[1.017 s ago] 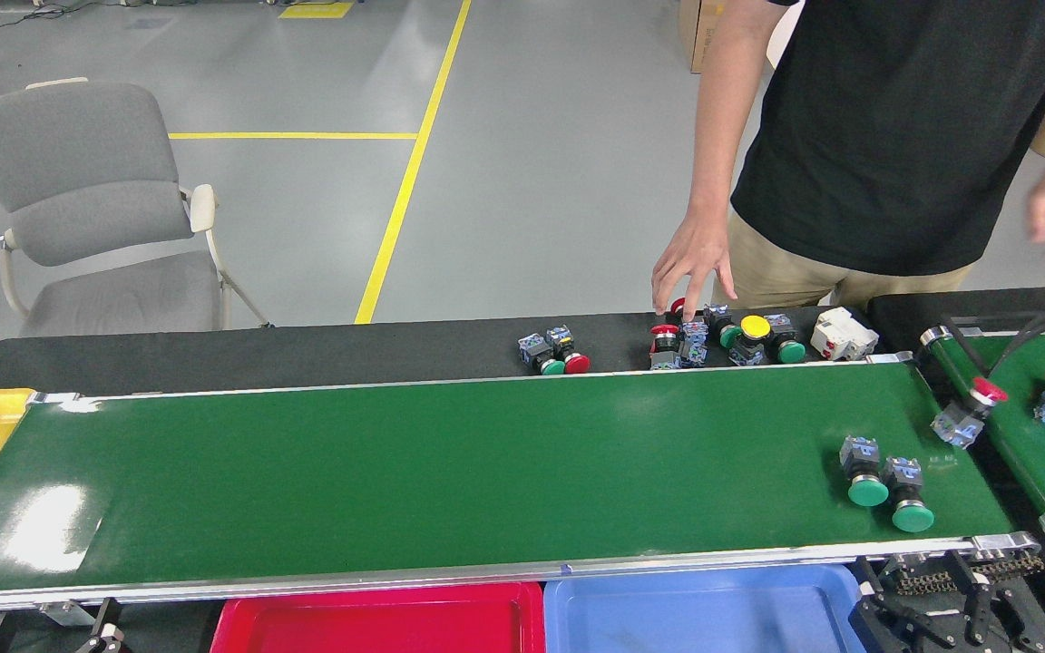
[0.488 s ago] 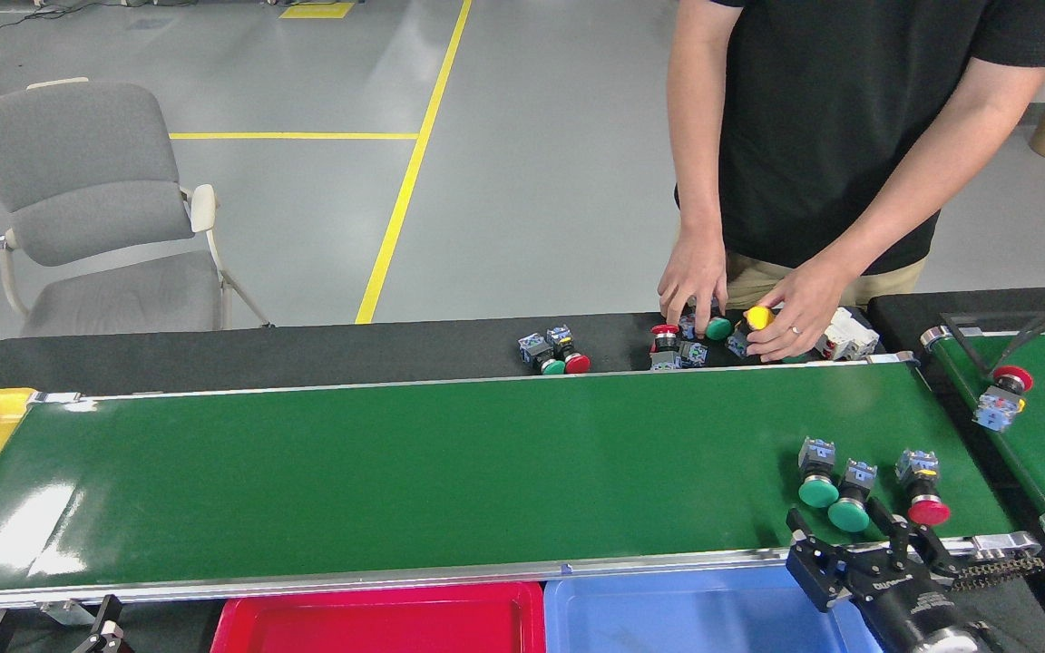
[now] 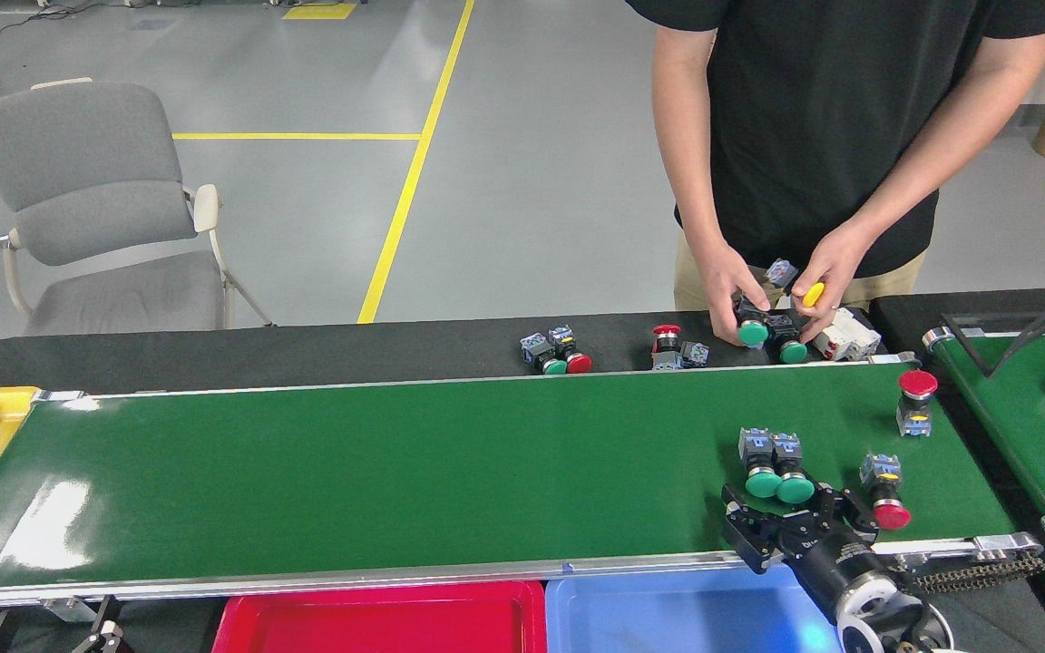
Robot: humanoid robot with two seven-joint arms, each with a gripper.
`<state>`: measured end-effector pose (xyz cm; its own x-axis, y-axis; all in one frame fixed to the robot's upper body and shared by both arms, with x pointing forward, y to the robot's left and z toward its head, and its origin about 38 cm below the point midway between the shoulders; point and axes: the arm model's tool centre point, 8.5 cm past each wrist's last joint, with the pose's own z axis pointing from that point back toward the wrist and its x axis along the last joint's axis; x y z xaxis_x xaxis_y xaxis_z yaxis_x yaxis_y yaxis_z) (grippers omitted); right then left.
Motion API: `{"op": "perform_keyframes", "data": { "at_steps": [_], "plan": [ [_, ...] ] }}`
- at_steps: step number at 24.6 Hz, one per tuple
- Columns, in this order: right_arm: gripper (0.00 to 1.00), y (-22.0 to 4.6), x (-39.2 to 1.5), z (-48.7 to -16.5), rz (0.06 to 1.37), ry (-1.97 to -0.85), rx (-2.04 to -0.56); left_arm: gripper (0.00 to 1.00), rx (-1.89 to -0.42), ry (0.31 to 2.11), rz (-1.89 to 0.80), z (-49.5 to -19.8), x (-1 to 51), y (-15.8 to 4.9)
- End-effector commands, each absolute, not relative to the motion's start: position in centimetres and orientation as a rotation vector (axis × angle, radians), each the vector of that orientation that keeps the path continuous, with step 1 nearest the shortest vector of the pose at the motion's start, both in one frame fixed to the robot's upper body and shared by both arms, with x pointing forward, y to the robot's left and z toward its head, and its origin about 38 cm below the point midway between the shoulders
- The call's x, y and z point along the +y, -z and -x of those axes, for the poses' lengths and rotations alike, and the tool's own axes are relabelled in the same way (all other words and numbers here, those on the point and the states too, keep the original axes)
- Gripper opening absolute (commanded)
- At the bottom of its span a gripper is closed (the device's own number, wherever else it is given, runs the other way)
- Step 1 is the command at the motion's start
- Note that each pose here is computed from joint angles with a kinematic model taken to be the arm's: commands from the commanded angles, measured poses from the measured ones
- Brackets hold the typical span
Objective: Pick switch part from conveyor to tray
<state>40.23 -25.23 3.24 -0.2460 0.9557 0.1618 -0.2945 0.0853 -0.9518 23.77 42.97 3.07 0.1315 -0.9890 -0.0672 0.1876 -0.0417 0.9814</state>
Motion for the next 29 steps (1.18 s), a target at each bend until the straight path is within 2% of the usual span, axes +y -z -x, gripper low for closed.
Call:
{"op": "perform_keyframes", "data": {
  "at_steps": [1, 2, 3, 6, 7, 8, 12, 17, 19, 21, 24, 25, 26, 27, 29],
  "plan": [
    [1.0, -4.1, -24.9, -41.1, 0.771, -1.416, -1.263, 1.0, -0.951, 1.234, -1.198, -24.1, 43.3, -3.7],
    [0.96, -4.3, -24.7, -41.3, 0.77, -1.414, -1.27, 1.0, -0.95, 1.233, -1.199, -24.1, 43.3, -3.8],
    [0.87, -4.3, -24.5, -41.4, 0.769, -1.415, -1.274, 1.0, -0.951, 1.232, -1.198, -24.1, 43.3, -3.8],
    [0.3, -4.4, -23.8, -41.4, 0.76, -1.45, -1.287, 1.0, -0.951, 1.234, -1.198, -24.1, 43.3, -3.7],
    [0.18, -4.4, -23.7, -41.4, 0.756, -1.453, -1.289, 1.0, -0.952, 1.231, -1.199, -24.2, 43.3, -3.8],
    [0.13, -4.4, -23.6, -41.4, 0.756, -1.455, -1.291, 1.0, -0.955, 1.232, -1.2, -24.2, 43.3, -3.8],
    [0.03, -4.8, -23.0, -41.2, 0.74, -1.491, -1.336, 1.0, -0.966, 1.239, -1.195, -24.6, 42.9, -3.8],
    [0.02, -6.9, -21.0, -40.4, 0.701, -1.6, -1.495, 1.0, -0.964, 1.242, -1.195, -24.5, 42.9, -3.8],
    [0.02, -7.9, -19.1, -39.6, 0.658, -1.69, -1.604, 1.0, -0.964, 1.242, -1.195, -24.5, 42.9, -3.8],
    [0.02, -8.5, -14.7, -37.5, 0.525, -1.851, -1.766, 1.0, -0.954, 1.236, -1.197, -24.4, 43.0, -3.7],
    [0.04, -7.7, -8.9, -34.8, 0.364, -1.98, -1.851, 1.0, -0.939, 1.214, -1.216, -24.6, 43.3, -3.9],
    [0.18, -7.1, -7.0, -33.7, 0.305, -2.028, -1.862, 1.0, -0.941, 1.214, -1.219, -24.7, 43.2, -4.0],
    [0.64, -6.6, -5.1, -32.6, 0.241, -2.062, -1.878, 1.0, -0.954, 1.216, -1.22, -24.9, 43.1, -4.2],
    [1.0, -6.3, -3.5, -31.9, 0.189, -2.069, -1.898, 1.0, -0.957, 1.221, -1.221, -24.9, 43.1, -4.3],
    [1.0, -6.2, -2.1, -31.3, 0.15, -2.053, -1.918, 1.0, -0.973, 1.239, -1.213, -25.4, 42.5, -4.3]
  ]
}}
